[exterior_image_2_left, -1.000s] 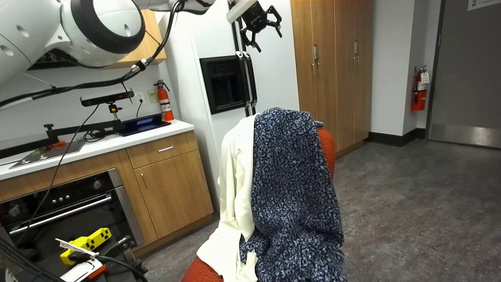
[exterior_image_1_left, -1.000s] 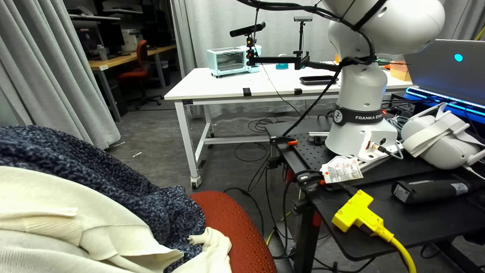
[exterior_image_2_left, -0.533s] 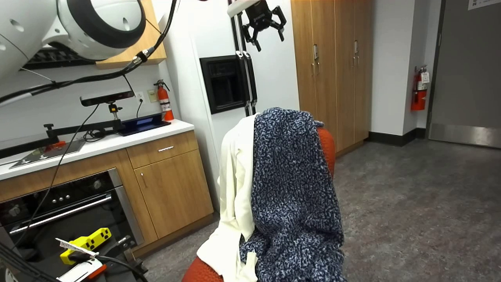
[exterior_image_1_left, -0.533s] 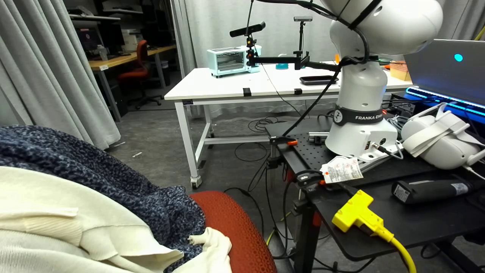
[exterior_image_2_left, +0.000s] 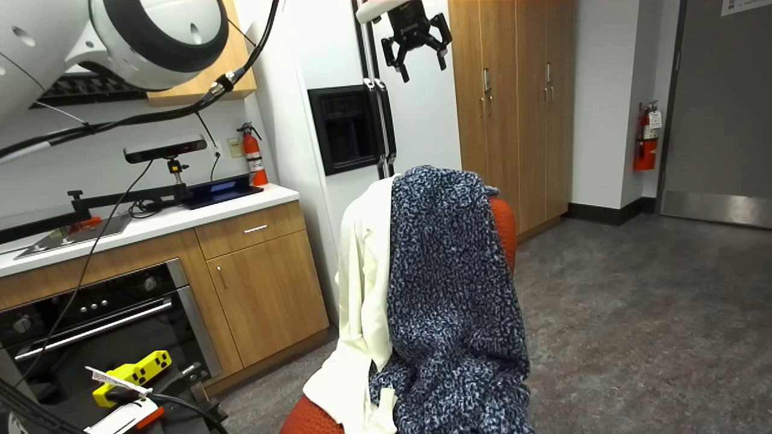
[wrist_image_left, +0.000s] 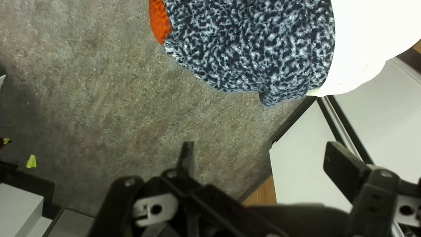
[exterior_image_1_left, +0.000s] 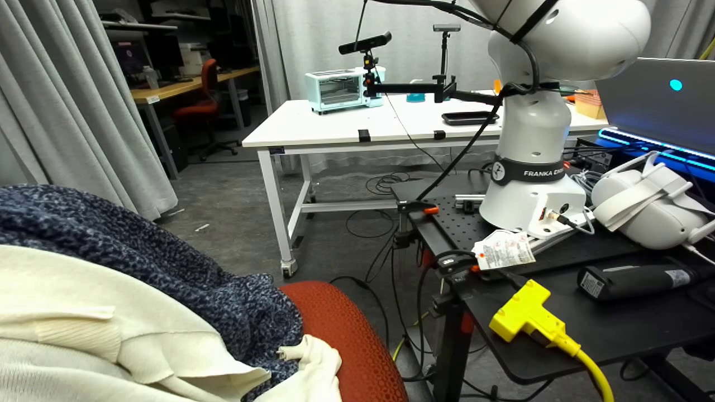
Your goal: Pick the sweater on the seat and put it on the back of the chair
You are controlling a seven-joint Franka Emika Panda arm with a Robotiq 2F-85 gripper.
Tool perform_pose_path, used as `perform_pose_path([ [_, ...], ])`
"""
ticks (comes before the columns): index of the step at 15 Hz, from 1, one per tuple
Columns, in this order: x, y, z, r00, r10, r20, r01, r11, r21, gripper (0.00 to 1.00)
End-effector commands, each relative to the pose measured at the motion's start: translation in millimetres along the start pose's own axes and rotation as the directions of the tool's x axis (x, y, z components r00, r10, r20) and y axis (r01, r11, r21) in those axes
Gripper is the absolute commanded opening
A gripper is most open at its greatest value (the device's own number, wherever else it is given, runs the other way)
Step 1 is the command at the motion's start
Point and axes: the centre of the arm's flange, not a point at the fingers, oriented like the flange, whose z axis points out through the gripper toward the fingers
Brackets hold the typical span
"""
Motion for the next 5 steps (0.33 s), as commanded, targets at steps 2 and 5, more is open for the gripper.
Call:
perform_pose_path([
  [2,0.3,-1.2,-0.1,1.000,0.000,-0.001,0.000,1.000,0.003,1.00],
  [5,0.3,-1.3,-0.1,1.000,0.001,-0.001,-0.001,1.000,0.004,1.00],
])
